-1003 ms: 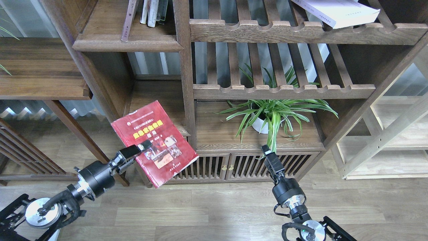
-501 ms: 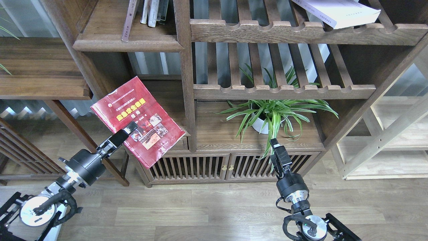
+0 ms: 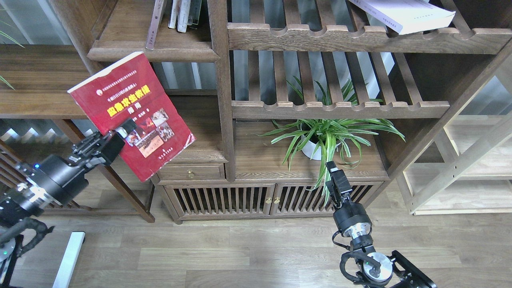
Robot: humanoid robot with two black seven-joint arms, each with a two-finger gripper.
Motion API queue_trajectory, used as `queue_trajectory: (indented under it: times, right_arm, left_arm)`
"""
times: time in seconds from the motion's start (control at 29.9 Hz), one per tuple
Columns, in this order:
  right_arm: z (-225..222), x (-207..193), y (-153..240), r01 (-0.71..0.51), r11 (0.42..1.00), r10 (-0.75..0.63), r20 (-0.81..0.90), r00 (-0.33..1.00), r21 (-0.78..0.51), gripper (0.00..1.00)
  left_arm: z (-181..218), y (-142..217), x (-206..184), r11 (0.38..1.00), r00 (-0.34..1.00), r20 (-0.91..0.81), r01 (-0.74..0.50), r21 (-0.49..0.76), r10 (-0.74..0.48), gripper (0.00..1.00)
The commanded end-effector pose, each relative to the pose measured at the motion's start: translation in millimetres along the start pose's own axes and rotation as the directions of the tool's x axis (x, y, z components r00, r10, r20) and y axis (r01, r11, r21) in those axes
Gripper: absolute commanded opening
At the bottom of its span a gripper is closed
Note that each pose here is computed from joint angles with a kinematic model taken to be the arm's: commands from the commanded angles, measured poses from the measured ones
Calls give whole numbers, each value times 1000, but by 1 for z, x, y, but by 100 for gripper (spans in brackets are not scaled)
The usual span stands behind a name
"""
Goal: Organize books on shelf
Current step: 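Lift the red book with the left gripper up to the upper shelf section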
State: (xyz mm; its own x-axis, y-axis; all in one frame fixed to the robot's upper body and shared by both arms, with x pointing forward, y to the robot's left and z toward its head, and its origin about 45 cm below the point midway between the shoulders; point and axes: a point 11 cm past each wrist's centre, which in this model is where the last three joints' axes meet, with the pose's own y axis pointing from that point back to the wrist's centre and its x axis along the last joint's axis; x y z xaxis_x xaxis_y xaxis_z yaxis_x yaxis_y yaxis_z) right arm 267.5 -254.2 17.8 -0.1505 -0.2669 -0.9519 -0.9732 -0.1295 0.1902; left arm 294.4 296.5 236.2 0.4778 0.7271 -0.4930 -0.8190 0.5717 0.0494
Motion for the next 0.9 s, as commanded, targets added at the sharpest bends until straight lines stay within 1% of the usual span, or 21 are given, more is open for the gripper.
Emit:
queue_trajectory:
  times: [0.0, 0.03, 0.1, 0.3, 0.53, 0.64, 0.87]
  right_arm:
    - [-1, 3, 1, -10, 1000, 10, 0, 1000, 3, 100]
    - [-1, 3, 1, -11, 1000, 11, 0, 1000, 3, 100]
    - [-1, 5, 1, -16, 1000, 16, -1, 1000, 4, 100]
    - [-1, 7, 3, -22, 1000, 22, -3, 1000, 3, 100]
    - [-1, 10, 6, -32, 999, 32, -4, 999, 4, 100]
    - [-1, 11, 8, -35, 999, 35, -3, 999, 5, 100]
    - [-1, 11, 7, -33, 999, 33, -3, 999, 7, 100]
  left_arm:
    - [13, 5, 0, 1000, 999, 31, -9, -7, 9, 1]
    - [16, 6, 1, 1000, 999, 38, -14, -3, 14, 1]
    - [29, 6, 3, 999, 998, 60, -19, -32, 21, 1]
    - [89, -3, 0, 989, 987, 160, 7, -150, 17, 1]
    - [133, -4, -5, 973, 972, 232, 34, -228, 20, 2]
    - [150, -5, -5, 971, 962, 272, 36, -235, 30, 2]
    - [175, 0, 1, 978, 935, 349, 10, -207, 64, 3]
